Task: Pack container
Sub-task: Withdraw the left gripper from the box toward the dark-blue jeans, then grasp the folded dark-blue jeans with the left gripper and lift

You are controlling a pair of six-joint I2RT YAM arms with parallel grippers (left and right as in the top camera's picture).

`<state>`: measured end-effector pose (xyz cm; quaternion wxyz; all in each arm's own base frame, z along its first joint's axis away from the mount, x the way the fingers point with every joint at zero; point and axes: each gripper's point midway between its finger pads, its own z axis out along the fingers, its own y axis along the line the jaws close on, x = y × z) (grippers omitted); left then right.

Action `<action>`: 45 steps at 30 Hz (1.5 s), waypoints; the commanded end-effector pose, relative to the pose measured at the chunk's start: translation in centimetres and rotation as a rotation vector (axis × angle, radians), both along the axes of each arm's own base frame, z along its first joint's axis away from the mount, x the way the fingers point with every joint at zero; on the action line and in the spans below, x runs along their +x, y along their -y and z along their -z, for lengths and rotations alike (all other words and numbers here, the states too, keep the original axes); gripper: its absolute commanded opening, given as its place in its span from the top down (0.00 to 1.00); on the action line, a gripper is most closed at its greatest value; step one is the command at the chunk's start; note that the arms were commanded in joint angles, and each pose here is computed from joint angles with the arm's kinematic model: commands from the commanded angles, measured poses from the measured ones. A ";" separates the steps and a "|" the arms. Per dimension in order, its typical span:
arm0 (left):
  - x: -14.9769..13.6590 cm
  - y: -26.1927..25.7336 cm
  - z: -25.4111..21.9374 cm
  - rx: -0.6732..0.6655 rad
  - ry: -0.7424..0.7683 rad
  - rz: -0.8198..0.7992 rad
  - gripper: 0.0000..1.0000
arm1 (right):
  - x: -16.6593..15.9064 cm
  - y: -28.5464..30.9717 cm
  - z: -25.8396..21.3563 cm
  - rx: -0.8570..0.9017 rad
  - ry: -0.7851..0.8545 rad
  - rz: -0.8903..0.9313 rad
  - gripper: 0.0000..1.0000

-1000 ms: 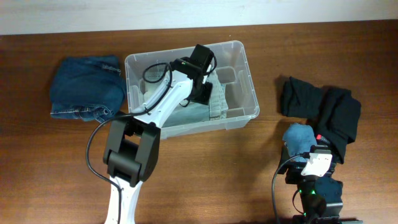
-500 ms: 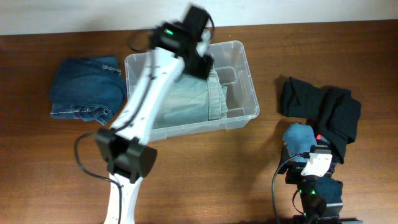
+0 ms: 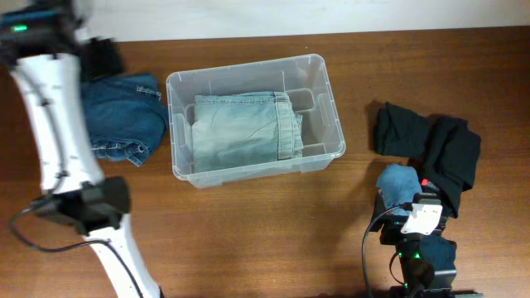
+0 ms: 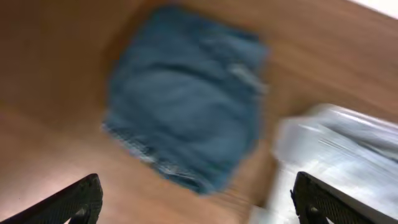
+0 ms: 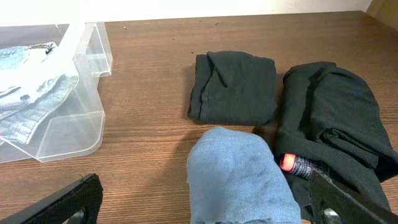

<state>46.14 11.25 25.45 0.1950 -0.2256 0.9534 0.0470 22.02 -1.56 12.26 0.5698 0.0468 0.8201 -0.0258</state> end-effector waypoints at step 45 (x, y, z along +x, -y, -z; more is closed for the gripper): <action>1.6 -8.4 25.5 -0.947 0.063 0.115 0.99 | -0.1 0.3 0.2 0.001 -0.002 0.016 0.02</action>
